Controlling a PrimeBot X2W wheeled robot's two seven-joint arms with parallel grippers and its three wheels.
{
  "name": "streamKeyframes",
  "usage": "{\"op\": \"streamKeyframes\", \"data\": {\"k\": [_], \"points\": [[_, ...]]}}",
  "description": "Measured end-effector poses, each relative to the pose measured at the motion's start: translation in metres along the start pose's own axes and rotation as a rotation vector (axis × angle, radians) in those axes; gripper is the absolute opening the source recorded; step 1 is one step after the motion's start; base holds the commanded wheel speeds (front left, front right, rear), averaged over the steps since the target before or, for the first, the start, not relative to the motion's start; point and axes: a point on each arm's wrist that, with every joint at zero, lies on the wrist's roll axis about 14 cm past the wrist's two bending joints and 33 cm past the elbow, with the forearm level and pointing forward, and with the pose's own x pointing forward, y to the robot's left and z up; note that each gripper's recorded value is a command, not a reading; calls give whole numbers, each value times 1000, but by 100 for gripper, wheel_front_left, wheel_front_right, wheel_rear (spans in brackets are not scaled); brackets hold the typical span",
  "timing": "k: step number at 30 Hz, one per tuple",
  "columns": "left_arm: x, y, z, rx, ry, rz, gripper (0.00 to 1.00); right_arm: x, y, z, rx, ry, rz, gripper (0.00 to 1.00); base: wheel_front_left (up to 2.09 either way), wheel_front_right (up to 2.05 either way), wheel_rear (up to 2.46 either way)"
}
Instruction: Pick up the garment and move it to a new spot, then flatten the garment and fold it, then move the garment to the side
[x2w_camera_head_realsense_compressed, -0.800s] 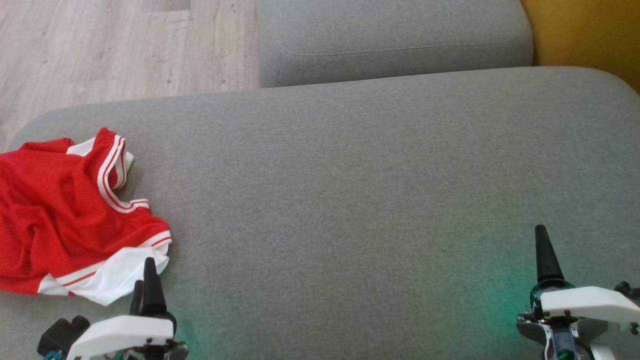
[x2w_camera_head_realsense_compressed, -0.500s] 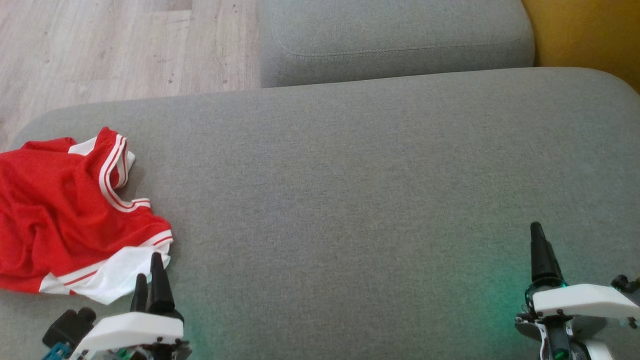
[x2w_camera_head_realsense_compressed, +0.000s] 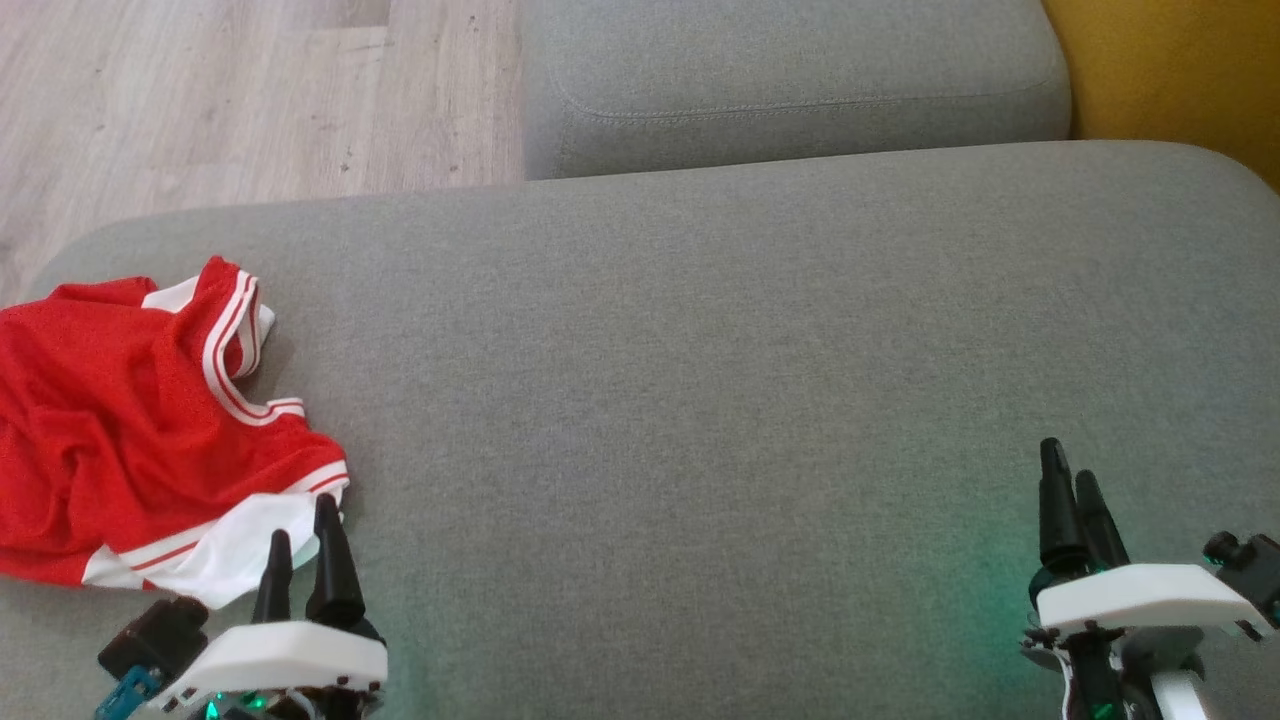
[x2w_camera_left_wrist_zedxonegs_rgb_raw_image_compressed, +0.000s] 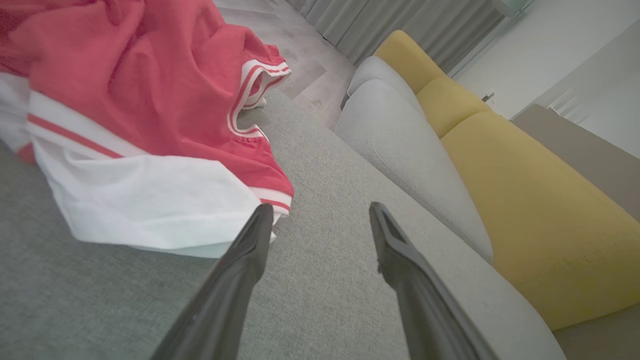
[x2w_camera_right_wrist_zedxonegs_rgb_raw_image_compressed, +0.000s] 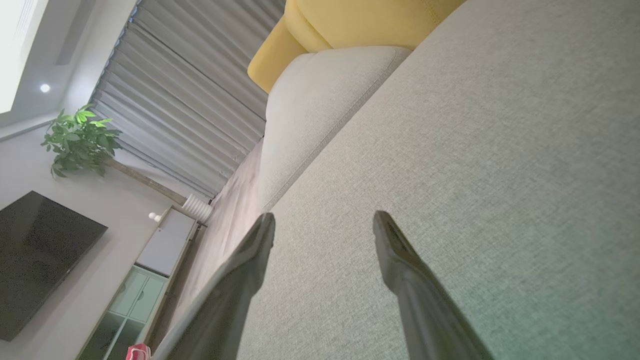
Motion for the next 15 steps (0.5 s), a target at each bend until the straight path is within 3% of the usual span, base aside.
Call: {"op": "streamKeyframes", "data": {"k": [15], "points": [[-2,-5,1,211,-26,-18,100,0,11,-1,-199,-3,39,100,0,0,0]]}}
